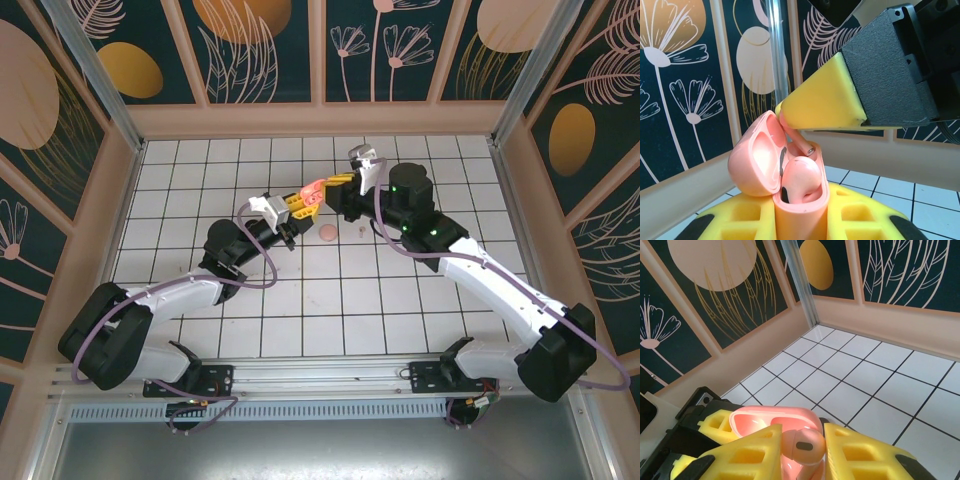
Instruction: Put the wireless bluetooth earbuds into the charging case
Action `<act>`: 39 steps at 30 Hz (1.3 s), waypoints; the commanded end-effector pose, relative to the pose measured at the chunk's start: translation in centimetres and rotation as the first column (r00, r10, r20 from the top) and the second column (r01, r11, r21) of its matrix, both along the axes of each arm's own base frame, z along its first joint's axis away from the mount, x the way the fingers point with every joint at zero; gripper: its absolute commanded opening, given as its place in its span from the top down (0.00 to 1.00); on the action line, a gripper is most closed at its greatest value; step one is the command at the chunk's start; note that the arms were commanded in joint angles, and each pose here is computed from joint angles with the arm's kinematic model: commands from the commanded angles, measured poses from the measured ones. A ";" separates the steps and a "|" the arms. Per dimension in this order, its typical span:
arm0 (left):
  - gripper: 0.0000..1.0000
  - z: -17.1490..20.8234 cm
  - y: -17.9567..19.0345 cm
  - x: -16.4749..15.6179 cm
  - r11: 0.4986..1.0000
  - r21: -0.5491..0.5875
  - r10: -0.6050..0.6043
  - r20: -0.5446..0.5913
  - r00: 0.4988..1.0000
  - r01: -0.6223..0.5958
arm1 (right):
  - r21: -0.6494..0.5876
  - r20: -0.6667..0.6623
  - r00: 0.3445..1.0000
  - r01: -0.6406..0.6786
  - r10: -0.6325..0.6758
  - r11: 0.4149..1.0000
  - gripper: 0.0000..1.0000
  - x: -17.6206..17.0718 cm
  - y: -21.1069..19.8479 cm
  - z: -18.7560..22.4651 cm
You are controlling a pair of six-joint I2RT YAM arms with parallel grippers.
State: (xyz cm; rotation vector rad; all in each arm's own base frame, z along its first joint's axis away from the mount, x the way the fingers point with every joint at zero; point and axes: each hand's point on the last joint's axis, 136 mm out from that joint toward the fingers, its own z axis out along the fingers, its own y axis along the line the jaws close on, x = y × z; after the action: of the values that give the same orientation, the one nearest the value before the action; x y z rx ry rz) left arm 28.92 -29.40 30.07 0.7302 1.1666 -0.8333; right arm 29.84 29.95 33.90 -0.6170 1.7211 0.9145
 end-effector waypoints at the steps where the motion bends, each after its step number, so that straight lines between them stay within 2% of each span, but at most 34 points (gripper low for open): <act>1: 1.00 2.4 -0.2 -0.7 0.998 -0.047 -0.029 0.050 0.998 0.031 | 0.002 0.014 1.000 0.020 -0.020 1.000 0.77 0.7 0.1 -0.3; 10: 1.00 2.7 -0.3 -0.6 0.998 -0.053 -0.033 0.051 0.998 0.036 | -0.104 0.061 0.996 0.065 -0.059 0.992 0.78 0.4 0.4 -1.7; 20: 1.00 2.9 -0.3 -0.5 0.998 -0.057 -0.031 0.052 0.998 0.033 | -0.258 0.167 0.978 0.166 -0.125 0.952 0.79 -0.1 0.7 -3.9; 39: 1.00 3.0 -0.4 -0.4 0.998 -0.058 -0.029 0.048 0.998 0.032 | -0.411 0.108 0.994 0.046 -0.001 0.910 0.77 -1.8 3.0 -7.4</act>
State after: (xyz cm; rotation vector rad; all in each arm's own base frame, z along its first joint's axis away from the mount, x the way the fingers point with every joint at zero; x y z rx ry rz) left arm 29.80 -29.57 27.51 0.7294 1.2829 -0.8388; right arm 30.66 30.99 30.39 -0.7221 1.7395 0.4472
